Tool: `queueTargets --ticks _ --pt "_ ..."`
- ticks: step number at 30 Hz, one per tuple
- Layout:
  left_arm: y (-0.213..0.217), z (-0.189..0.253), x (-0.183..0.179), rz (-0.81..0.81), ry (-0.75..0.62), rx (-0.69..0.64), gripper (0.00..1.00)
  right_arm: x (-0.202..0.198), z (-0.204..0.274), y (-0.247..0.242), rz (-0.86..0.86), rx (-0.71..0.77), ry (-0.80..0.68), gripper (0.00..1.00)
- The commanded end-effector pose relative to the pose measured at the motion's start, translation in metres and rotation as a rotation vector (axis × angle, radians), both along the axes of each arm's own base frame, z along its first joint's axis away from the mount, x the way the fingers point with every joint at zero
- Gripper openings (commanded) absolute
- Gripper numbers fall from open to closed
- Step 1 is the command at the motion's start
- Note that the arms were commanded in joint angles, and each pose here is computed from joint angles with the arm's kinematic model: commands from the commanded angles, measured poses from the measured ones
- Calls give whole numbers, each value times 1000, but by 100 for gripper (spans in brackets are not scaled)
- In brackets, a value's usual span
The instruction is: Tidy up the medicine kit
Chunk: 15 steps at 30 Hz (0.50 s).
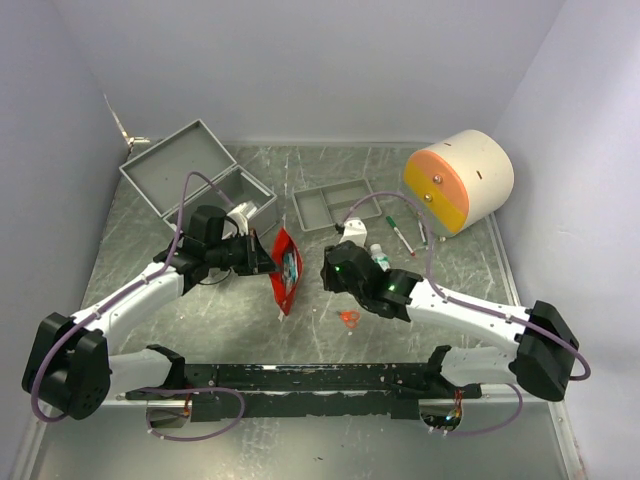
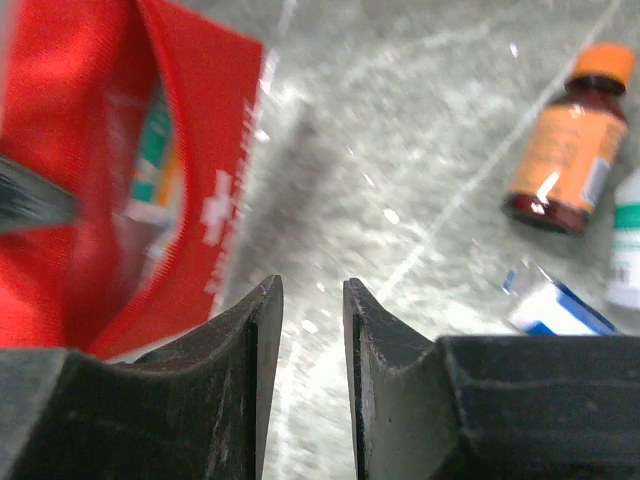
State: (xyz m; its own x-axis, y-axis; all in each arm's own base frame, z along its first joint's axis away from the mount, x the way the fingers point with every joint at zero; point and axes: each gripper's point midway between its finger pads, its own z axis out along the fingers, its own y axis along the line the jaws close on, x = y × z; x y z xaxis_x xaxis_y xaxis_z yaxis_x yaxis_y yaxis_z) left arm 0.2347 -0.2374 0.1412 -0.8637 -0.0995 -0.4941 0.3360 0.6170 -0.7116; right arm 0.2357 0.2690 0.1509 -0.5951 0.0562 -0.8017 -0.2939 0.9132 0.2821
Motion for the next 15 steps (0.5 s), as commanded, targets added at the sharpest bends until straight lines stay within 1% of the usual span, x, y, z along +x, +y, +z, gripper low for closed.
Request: queueTargets --ticks 1,3,6,8,10,12,15 --pt "-6 14 5 -34 -40 -21 7 -18 -38 -15 75 -129 75 32" --pt "-10 15 4 -57 -35 -42 7 -22 -43 -4 134 -112 93 34" --pt "-13 12 1 -79 -8 -48 7 -24 -54 2 150 -127 131 36" --pt "-12 9 1 -77 4 -37 7 -23 -61 -3 118 -159 155 39" --pt "-12 6 -1 -85 19 -33 7 -23 -68 -12 77 -193 176 47" --pt "-14 6 -4 -104 37 -44 7 -26 -75 -22 36 -215 201 53" --pt "-24 14 -9 -151 48 -127 7 -34 -86 -37 -12 -246 249 57"
